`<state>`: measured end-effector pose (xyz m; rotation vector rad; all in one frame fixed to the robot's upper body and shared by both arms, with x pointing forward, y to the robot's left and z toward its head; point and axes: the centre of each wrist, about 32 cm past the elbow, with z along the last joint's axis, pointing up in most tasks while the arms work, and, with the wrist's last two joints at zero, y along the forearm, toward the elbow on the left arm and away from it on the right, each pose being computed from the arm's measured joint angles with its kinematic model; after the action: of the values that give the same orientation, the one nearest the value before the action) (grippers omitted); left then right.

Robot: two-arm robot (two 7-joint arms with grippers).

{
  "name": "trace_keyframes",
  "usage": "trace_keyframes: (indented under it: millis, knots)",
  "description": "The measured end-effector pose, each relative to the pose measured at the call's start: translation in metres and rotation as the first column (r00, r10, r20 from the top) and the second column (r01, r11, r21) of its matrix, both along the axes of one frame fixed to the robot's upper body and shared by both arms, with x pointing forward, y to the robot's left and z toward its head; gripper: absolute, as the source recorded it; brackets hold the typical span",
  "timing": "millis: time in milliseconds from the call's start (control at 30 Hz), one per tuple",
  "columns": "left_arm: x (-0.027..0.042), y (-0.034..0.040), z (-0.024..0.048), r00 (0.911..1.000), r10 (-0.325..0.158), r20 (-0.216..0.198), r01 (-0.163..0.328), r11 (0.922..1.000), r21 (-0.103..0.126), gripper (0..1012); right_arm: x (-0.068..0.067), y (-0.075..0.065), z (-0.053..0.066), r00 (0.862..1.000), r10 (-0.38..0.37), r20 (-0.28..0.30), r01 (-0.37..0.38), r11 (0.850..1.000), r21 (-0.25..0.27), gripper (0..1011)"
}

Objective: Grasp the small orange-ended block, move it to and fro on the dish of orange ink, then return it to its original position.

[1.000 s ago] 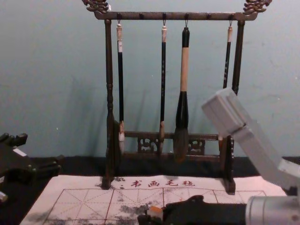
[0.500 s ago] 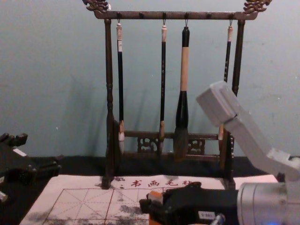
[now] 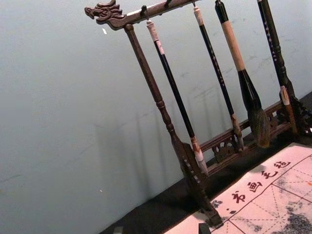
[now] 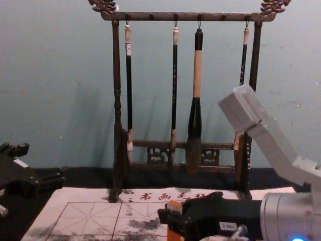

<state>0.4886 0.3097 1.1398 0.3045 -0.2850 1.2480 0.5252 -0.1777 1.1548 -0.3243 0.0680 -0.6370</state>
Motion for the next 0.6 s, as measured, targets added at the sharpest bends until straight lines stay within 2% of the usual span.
trace_keyframes:
  millis: [433, 600]
  knots:
    - [0.0000, 0.0000, 0.0000, 1.0000, 0.000, 0.000, 0.000, 1.0000, 0.000, 1001, -0.0019, 0.0003, 0.0004, 1.000, -0.002, -0.001, 0.002, 1.000, 0.005, 111]
    - [0.0000, 0.0000, 0.0000, 1.0000, 0.000, 0.000, 0.000, 1.0000, 0.000, 1001, -0.0043, -0.0015, 0.0040, 1.000, -0.010, 0.007, 0.010, 1.000, 0.020, 111]
